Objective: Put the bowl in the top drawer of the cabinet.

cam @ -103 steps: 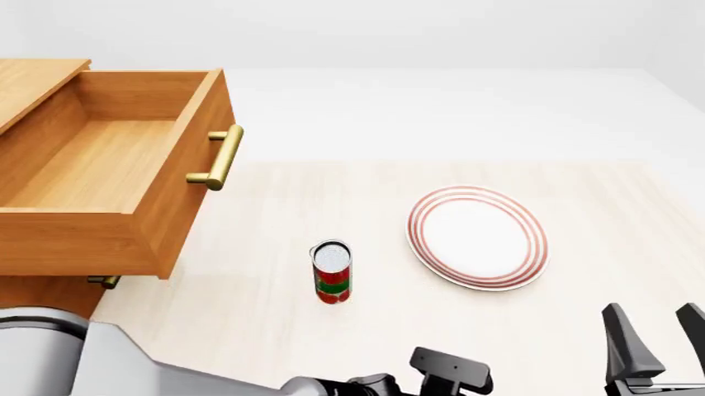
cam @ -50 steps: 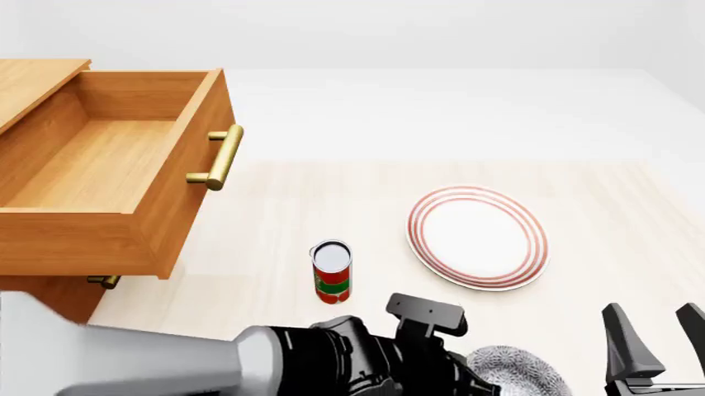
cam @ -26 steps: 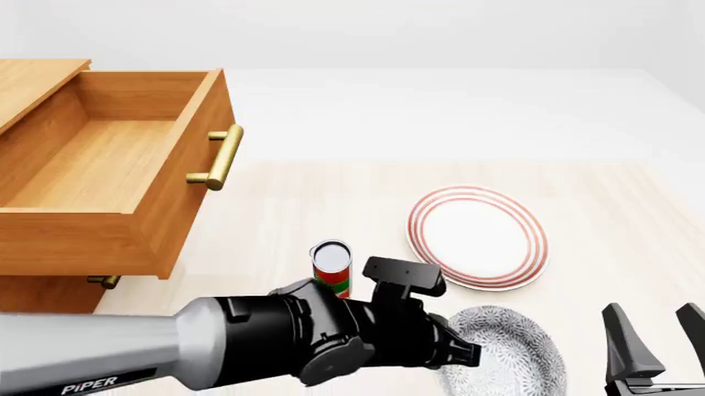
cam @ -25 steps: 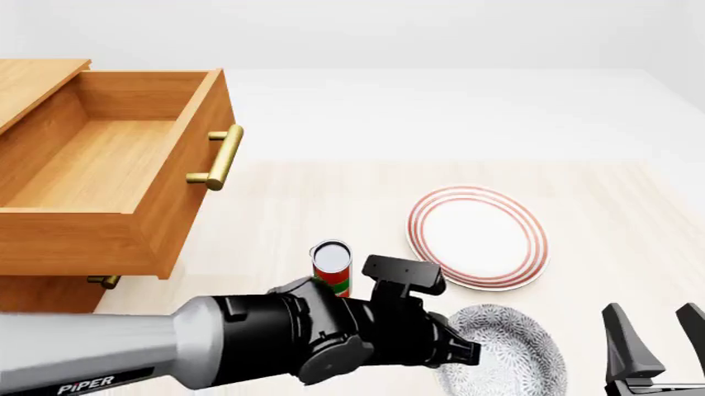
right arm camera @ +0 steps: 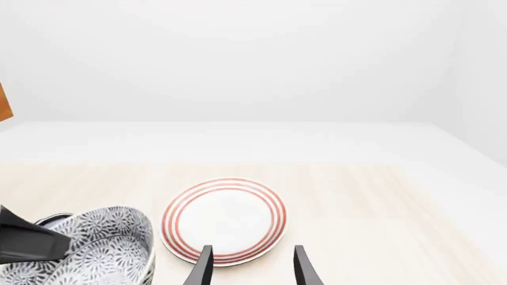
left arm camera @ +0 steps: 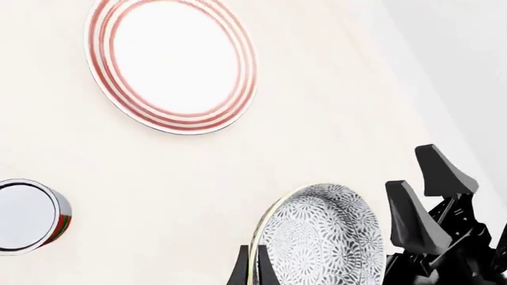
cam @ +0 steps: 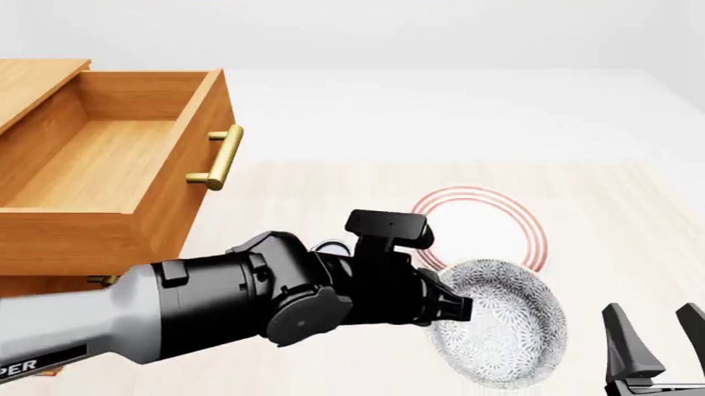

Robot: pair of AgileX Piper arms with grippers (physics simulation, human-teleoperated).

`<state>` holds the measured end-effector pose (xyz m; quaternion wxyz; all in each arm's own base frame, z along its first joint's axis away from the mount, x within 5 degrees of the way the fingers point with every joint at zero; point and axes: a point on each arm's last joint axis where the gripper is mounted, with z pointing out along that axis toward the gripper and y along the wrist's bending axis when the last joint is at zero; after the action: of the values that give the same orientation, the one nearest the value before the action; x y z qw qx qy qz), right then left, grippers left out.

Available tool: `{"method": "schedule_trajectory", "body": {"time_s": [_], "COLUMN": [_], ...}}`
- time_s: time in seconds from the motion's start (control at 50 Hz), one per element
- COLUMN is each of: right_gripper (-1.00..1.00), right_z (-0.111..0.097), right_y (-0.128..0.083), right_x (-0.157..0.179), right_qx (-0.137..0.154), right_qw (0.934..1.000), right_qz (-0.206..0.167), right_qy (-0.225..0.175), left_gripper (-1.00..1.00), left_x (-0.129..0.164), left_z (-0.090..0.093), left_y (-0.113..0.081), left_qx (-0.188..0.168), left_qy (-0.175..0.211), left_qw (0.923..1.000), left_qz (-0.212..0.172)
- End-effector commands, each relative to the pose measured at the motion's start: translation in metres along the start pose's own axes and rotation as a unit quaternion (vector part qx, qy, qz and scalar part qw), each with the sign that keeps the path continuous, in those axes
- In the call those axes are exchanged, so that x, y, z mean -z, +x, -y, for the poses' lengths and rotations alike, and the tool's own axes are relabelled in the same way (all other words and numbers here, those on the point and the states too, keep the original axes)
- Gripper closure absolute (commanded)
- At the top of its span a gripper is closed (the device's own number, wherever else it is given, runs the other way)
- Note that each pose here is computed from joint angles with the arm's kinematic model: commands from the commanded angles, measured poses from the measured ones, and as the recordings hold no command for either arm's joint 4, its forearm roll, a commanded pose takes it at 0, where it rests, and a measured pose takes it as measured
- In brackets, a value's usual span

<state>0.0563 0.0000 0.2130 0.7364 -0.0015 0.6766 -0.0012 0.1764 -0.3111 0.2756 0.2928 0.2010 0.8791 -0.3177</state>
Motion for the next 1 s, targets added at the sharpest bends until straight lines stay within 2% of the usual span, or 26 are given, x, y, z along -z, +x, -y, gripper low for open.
{"method": "schedule_trajectory", "body": {"time_s": [0.02,0.28,1.0], "right_gripper": [-1.0,-1.0,-1.0], "right_z": [0.0,0.0,0.0], "right_y": [0.0,0.0,0.0], "right_x": [0.0,0.0,0.0], "right_qx": [0.0,0.0,0.0], "right_qw": [1.0,1.0,1.0], "right_qz": [0.0,0.0,0.0], "right_qy": [0.0,0.0,0.0], "left_gripper": [1.0,1.0,1.0], "left_x": [0.017,0.034,0.079], "left_z": [0.003,0.004,-0.014], "left_y": [-0.016,-0.031,-0.062], "left_qx": [0.0,0.0,-0.001], "left_qy": [0.005,0.008,-0.017], "left_qw": [0.9998,0.9992,0.9967], "left_qz": [0.018,0.038,0.079]}}
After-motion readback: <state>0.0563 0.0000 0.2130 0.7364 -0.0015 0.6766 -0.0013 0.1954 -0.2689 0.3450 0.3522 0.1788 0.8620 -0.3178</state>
